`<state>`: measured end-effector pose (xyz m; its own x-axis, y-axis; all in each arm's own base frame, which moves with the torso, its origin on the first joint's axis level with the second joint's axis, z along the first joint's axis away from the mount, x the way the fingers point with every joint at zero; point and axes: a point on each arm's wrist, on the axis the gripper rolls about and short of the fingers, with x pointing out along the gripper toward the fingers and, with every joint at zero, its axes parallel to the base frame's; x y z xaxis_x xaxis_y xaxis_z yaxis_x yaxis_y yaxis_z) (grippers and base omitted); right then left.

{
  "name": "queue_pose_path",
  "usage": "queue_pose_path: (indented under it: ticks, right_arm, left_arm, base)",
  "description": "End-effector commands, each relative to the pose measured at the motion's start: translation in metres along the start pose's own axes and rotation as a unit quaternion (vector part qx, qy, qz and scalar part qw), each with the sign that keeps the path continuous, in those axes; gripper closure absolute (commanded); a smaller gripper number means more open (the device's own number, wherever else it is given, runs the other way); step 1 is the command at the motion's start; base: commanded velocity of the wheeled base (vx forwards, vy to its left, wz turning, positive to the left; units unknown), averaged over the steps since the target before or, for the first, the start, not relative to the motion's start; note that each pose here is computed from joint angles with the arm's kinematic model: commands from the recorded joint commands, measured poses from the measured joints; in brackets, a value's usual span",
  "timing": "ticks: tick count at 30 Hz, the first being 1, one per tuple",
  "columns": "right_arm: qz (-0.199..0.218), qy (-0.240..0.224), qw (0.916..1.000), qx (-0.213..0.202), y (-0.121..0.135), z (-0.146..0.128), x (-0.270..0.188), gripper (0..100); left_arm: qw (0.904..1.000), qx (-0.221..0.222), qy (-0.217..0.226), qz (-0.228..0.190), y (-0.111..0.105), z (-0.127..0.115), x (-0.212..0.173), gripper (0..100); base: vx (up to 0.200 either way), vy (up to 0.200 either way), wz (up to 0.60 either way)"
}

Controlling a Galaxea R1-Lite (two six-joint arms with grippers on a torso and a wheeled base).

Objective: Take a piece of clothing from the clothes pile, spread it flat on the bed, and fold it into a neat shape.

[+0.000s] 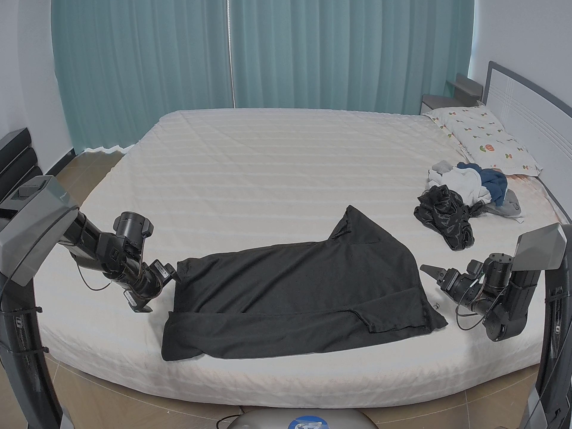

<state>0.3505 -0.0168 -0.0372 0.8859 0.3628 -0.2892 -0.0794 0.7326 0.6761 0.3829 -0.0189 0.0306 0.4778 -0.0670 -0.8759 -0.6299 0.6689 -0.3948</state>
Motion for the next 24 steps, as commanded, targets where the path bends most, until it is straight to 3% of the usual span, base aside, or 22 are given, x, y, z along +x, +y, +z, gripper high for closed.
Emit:
queue_pose_path:
  ticks: [1, 4, 21, 24]
  right_arm:
    - [0.004, -0.012, 0.9999, -0.003, 0.002, 0.007, -0.003, 0]
    - [0.004, -0.011, 0.9999, -0.003, 0.002, 0.006, -0.003, 0]
    - [0.003, 0.0, 1.0, -0.004, 0.006, -0.001, -0.002, 0]
    - [0.003, 0.001, 1.0, -0.003, 0.006, -0.002, -0.002, 0]
  left_arm:
    - [0.9999, -0.006, -0.004, -0.01, -0.002, 0.005, -0.008, 0]
    - [0.9999, -0.003, -0.003, -0.011, -0.002, 0.003, -0.006, 0]
    - [0.9996, 0.0, -0.015, -0.026, -0.024, 0.011, 0.022, 0]
    - [0.9991, 0.019, -0.017, -0.034, -0.027, 0.014, 0.025, 0]
  base:
    - [0.2, 0.0, 0.0]
    - [0.2, 0.0, 0.0]
    - [0.0, 0.0, 0.0]
    - [0.0, 0.0, 0.0]
